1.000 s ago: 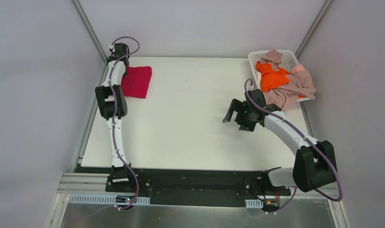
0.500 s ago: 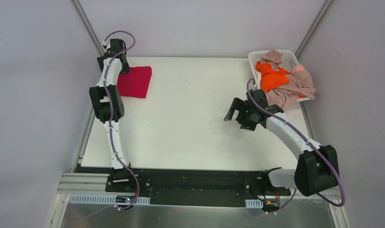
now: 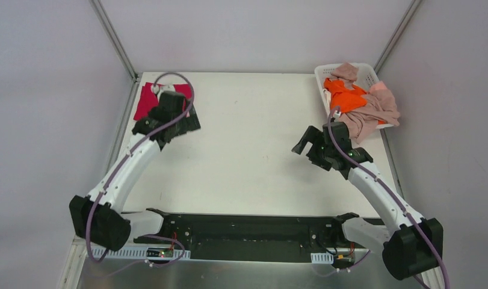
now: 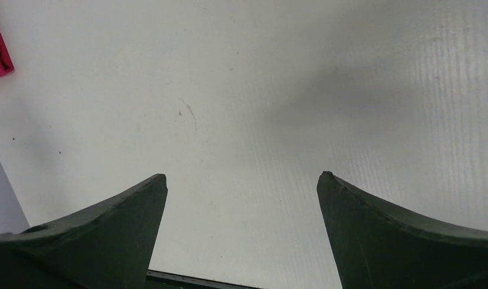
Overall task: Fold and stack the t-shirts
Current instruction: Reset both arms
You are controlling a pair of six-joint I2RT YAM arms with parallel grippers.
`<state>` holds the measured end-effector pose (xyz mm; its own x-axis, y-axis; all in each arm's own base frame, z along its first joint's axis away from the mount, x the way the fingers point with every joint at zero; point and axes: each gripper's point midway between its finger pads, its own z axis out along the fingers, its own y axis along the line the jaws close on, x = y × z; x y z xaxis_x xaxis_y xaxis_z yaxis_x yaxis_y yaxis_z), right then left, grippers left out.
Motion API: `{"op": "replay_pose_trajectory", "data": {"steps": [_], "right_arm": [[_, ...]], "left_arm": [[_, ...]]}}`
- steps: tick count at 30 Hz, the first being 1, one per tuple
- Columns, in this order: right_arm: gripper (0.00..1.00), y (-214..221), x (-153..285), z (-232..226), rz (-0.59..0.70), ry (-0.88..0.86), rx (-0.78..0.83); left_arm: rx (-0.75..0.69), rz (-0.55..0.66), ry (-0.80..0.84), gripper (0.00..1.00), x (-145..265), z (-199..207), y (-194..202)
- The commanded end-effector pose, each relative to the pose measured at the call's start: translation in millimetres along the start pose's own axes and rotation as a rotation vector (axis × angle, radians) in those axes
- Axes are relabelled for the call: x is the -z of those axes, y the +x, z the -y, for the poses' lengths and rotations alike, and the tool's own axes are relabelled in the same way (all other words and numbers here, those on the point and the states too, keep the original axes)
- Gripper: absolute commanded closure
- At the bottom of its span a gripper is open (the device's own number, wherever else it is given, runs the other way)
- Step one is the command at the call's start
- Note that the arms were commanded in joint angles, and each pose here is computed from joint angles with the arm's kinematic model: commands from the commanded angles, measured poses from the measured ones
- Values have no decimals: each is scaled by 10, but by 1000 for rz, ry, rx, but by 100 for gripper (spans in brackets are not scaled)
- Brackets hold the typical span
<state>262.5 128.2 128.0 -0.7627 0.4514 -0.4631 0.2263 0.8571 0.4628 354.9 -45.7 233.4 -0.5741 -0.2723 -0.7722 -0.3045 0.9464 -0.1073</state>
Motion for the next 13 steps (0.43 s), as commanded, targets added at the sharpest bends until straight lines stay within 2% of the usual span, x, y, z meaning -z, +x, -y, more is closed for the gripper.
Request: {"op": "replay_pose_trajectory", "data": {"steps": [1,4,13], "right_arm": [[0,-67,73,138,112,13,-47],[0,-29,85,208,156,-6,-67],[0,-83,195,220,259,-68,-100]], "left_arm": [[73,-119,-13,1,175,-113,943],[136,-102,27,1,332,-194,1154],[166,-8,75,1,537,-371,1168]]}}
